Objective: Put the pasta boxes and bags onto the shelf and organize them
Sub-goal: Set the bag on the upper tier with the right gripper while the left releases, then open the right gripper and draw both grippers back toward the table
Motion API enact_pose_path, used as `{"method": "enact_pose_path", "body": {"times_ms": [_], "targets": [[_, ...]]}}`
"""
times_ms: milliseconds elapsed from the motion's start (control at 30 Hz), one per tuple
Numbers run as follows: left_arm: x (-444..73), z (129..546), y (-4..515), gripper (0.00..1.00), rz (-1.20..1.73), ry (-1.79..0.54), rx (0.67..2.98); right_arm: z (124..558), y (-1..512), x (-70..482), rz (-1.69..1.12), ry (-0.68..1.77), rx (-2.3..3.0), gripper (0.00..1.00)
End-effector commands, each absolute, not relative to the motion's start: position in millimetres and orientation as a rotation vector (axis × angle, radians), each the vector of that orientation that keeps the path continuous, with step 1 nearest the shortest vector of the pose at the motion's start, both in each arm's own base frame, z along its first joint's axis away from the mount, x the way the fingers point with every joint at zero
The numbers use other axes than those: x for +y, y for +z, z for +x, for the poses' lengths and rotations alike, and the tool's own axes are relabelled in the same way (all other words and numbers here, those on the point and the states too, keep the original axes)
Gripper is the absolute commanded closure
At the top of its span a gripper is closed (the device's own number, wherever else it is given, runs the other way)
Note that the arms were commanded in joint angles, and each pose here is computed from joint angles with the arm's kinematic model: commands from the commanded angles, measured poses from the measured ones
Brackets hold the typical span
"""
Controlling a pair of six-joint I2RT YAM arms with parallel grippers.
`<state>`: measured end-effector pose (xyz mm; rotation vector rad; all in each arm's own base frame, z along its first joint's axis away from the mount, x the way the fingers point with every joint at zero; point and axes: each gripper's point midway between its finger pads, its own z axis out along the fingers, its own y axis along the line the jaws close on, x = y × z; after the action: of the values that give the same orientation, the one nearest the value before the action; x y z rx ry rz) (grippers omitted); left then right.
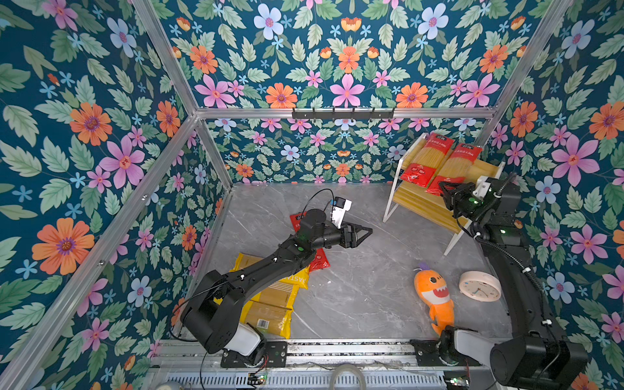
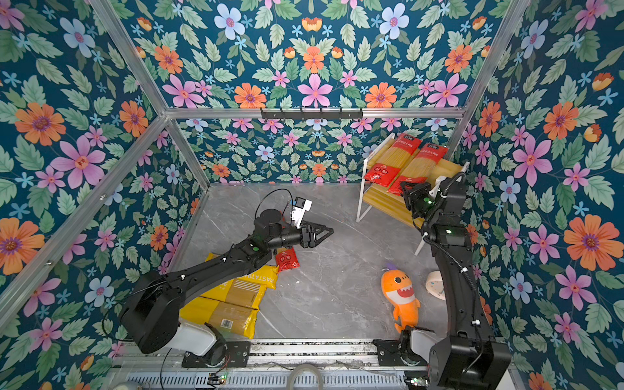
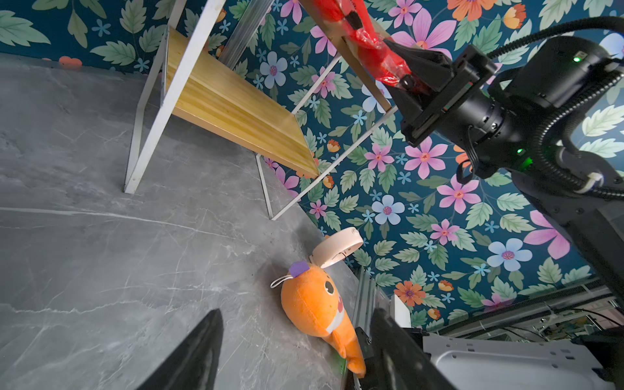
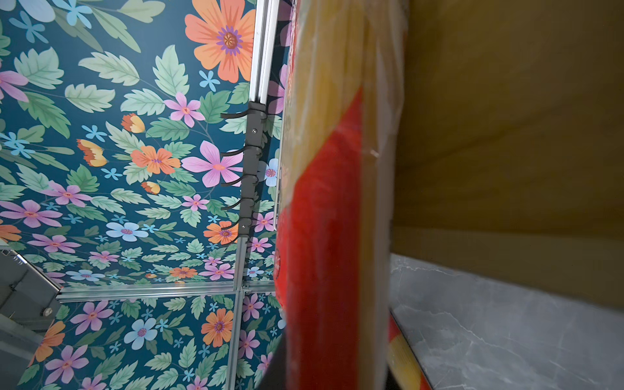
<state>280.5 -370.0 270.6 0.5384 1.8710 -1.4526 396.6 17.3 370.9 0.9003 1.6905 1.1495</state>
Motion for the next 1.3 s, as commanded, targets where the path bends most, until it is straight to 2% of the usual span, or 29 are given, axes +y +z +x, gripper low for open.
{"method": "enact_pose_path", "body": {"times_ms": [0, 533, 633, 700, 733, 833, 900, 1067, 1267], "targets": [[-371, 280, 277, 0.28, 0.555, -1.442, 1.85, 407, 406, 21, 0.762, 1.177, 1.596, 1.0], [-377, 274, 277, 0.29, 0.563, -1.428, 1.862, 417, 378, 33, 0.792, 1.196, 1.745, 0.98], [-377, 274, 276, 0.29, 0.563, -1.428, 1.864, 411, 375, 32, 0.802, 1.186, 1.759, 0.8], [-378, 274, 276, 0.29, 0.565, -1.426, 1.864, 406, 373, 32, 0.803, 1.177, 1.773, 0.6], [-378, 274, 276, 0.28, 0.565, -1.426, 1.865, 404, 372, 32, 0.801, 1.171, 1.778, 0.52], [-379, 274, 275, 0.28, 0.569, -1.425, 1.865, 396, 369, 33, 0.803, 1.163, 1.797, 0.4], [-380, 275, 273, 0.28, 0.568, -1.422, 1.87, 390, 366, 35, 0.805, 1.161, 1.808, 0.35], [-378, 277, 267, 0.28, 0.572, -1.386, 1.883, 369, 359, 48, 0.795, 1.189, 1.819, 0.3], [-380, 284, 253, 0.28, 0.57, -1.344, 1.916, 342, 339, 93, 0.713, 1.196, 1.898, 0.29]]}}
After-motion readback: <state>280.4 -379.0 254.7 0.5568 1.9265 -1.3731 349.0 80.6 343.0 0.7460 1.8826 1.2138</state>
